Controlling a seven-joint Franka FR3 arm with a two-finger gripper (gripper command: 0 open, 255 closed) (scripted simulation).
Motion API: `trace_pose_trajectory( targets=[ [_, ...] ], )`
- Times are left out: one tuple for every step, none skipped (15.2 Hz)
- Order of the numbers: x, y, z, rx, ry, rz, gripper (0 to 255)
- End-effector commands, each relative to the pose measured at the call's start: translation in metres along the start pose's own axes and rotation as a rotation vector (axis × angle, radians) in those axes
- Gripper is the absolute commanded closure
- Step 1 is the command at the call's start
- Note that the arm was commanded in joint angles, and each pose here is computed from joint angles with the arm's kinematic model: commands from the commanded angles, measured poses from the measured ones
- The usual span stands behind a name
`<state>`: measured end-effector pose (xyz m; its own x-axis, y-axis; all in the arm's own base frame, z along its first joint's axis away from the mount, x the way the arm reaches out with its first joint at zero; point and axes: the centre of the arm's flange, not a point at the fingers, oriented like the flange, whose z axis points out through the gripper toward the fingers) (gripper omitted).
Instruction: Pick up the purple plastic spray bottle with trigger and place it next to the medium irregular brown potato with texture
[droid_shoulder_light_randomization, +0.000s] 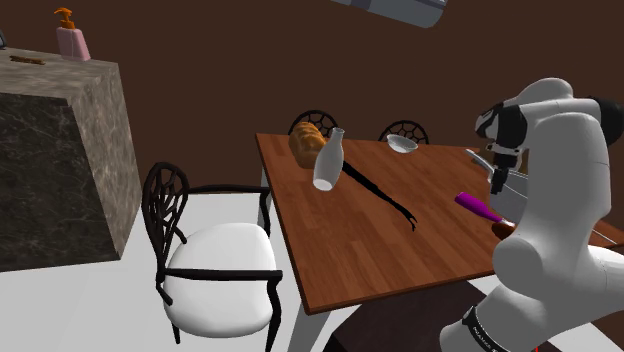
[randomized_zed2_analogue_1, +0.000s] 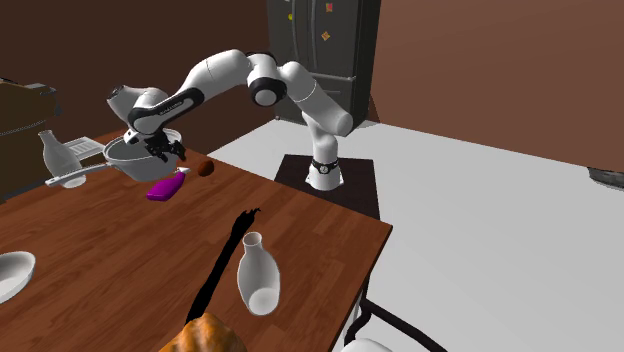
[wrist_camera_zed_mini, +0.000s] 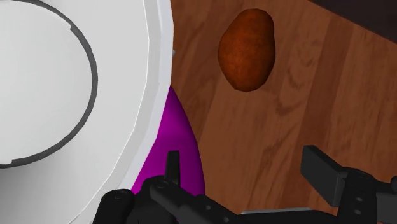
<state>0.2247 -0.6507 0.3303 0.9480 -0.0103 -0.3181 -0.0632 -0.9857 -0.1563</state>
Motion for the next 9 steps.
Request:
trace_pose_trajectory(
  targets=[
    [-0.002,0.013,-0.020,-0.078,0.009,0.005,0],
    [-0.002,0.012,-0.030,-0.078,0.009,0.005,0],
    [-0.002,0.012,-0.030,-0.078,0.009,0.005,0],
    [-0.002,0.012,-0.030,-0.078,0.009,0.005,0],
    [-0.002,0.012,-0.030,-0.078,0.009,0.005,0],
    [-0.002,0.012,-0.030,-0.078,0.009,0.005,0],
    [-0.002,0.012,-0.030,-0.078,0.009,0.005,0],
    [-0.002,0.012,-0.030,-0.078,0.009,0.005,0],
    [-0.002,0.012,-0.030,-0.078,0.009,0.005,0]
  ],
)
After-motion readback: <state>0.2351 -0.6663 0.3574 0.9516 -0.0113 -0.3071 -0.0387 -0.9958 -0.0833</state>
